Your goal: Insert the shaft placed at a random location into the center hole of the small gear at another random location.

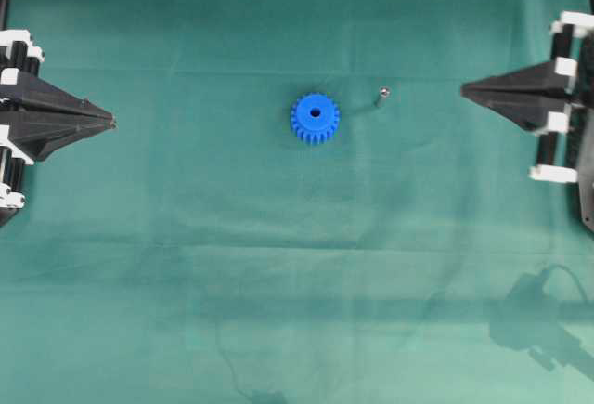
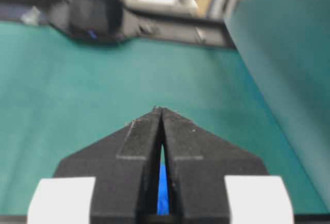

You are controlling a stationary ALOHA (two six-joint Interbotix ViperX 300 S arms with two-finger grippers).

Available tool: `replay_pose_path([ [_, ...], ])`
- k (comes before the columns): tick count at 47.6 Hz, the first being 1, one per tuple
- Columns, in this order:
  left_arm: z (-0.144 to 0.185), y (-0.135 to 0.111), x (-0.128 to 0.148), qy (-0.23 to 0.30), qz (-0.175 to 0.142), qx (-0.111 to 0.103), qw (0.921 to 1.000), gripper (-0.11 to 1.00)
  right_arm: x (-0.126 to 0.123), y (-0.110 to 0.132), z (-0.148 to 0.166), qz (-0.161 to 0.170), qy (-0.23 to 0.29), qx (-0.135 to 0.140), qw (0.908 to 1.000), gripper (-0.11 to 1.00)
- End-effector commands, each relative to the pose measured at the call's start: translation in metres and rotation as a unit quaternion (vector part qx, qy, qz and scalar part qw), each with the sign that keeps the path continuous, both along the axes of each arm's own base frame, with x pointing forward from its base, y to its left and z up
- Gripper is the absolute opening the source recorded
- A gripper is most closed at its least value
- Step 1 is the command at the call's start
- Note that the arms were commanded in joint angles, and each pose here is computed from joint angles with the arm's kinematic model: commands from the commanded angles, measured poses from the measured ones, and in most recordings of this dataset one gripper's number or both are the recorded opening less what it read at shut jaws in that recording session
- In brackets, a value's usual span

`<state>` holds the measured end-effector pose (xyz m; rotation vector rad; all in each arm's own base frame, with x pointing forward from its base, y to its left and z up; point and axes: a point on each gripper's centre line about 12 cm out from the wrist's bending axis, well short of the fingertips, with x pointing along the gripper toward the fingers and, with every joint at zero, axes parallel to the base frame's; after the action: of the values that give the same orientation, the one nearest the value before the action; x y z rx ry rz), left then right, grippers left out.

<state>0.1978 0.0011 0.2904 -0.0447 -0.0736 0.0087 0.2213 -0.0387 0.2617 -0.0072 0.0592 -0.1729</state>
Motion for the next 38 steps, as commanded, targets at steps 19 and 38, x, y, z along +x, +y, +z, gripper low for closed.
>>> replay_pose_path([
  [19, 0.008, -0.001, 0.002, -0.012, -0.001, 0.0, 0.9999, -0.01, 0.043, -0.052, -0.081, -0.081, 0.081, 0.029, 0.993, 0.76],
  [38, 0.005, -0.001, 0.003, -0.007, -0.001, -0.001, 1.0, -0.01, 0.07, -0.065, -0.151, -0.095, 0.138, 0.07, 0.9834, 0.67],
])
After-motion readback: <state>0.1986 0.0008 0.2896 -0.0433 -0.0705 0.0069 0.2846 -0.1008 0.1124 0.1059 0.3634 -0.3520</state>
